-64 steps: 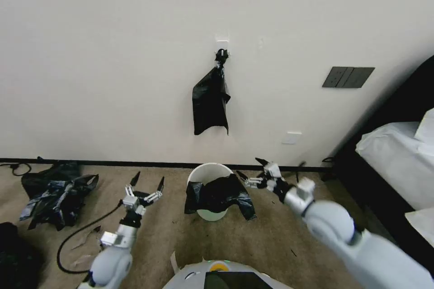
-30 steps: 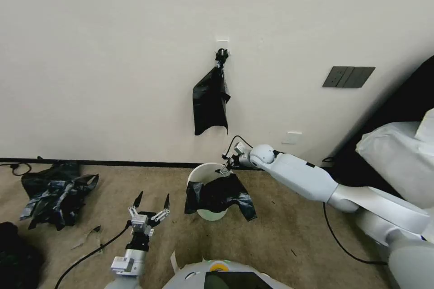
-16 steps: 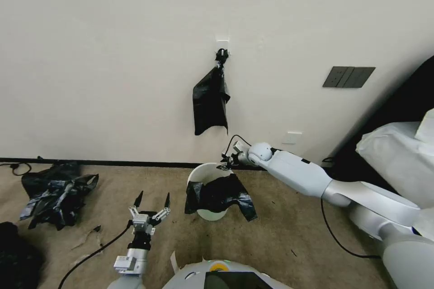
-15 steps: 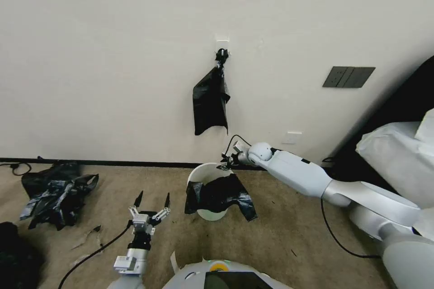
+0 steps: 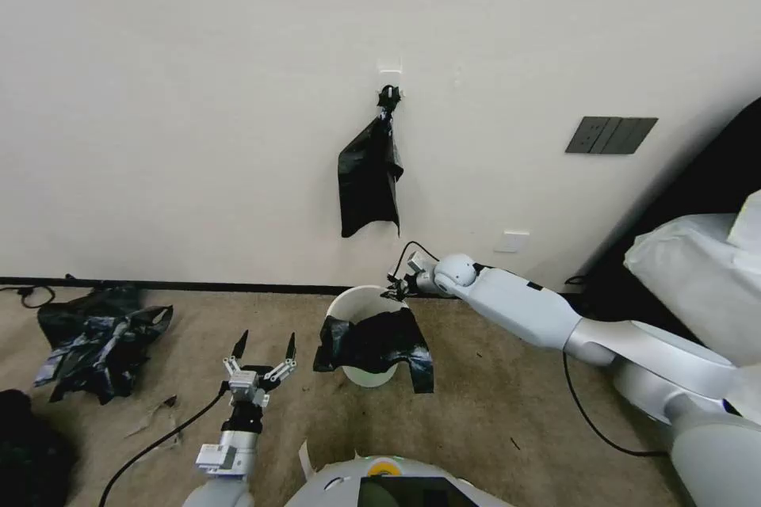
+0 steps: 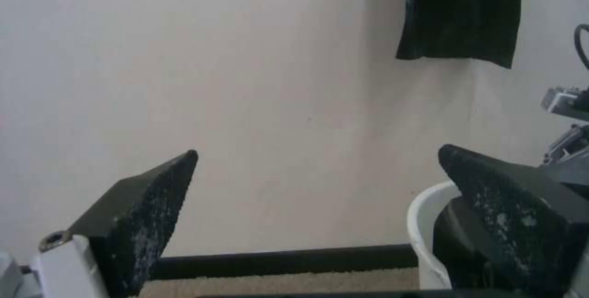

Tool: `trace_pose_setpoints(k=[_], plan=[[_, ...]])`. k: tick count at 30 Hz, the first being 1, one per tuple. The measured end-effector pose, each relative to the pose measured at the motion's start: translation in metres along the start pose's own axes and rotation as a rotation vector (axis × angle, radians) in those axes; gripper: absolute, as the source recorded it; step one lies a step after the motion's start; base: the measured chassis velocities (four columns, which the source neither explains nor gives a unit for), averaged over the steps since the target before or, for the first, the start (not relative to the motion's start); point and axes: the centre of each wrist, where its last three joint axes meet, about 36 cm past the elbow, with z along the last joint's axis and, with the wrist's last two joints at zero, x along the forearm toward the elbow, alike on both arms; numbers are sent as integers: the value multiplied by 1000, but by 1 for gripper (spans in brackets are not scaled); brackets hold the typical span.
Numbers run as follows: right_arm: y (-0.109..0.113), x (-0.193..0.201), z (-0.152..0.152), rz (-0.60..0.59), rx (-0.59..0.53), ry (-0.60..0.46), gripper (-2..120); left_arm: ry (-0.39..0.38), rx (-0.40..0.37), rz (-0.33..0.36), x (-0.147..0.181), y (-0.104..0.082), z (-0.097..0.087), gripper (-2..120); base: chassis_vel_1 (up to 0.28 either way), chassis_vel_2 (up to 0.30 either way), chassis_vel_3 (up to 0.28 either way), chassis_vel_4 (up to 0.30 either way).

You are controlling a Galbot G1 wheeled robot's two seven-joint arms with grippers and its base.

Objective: Place a trash bag onto the trash bin.

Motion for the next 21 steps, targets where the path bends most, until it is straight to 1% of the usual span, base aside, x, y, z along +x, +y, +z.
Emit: trace_pose_setpoints(k=[3, 6, 7, 12, 13, 14, 16, 19, 20, 21], plan=[[1, 1, 2, -1, -15, -7, 9, -1, 7, -2, 0, 0, -1, 100, 0, 0, 0, 0], [5, 5, 7, 3, -79, -28, 9, 1, 15, -6, 0, 0, -2, 100, 0, 0, 0, 0], [5, 5, 7, 3, -79, -28, 9, 1, 15, -6, 0, 0, -2, 100, 0, 0, 0, 0], [19, 23, 15, 59, -246, -68, 7, 17, 35, -19, -3, 0, -5, 100, 0, 0, 0, 0], [25, 38, 23, 109, -327, -87, 7, 21, 43, -21, -4, 0, -6, 100, 0, 0, 0, 0], [29, 43, 29, 130, -352, -96, 7, 23, 49, -21, -4, -1, -6, 100, 0, 0, 0, 0], [32, 45, 31, 137, -362, -99, 7, 24, 52, -19, -5, -2, -6, 100, 0, 0, 0, 0], [52, 58, 48, 155, -433, -123, 7, 34, 69, -13, -6, -5, -6, 100, 0, 0, 0, 0], [52, 58, 48, 155, -433, -123, 7, 34, 69, -13, -6, -5, -6, 100, 0, 0, 0, 0], [59, 62, 52, 158, -456, -130, 7, 36, 73, -11, -7, -6, -6, 100, 0, 0, 0, 0]])
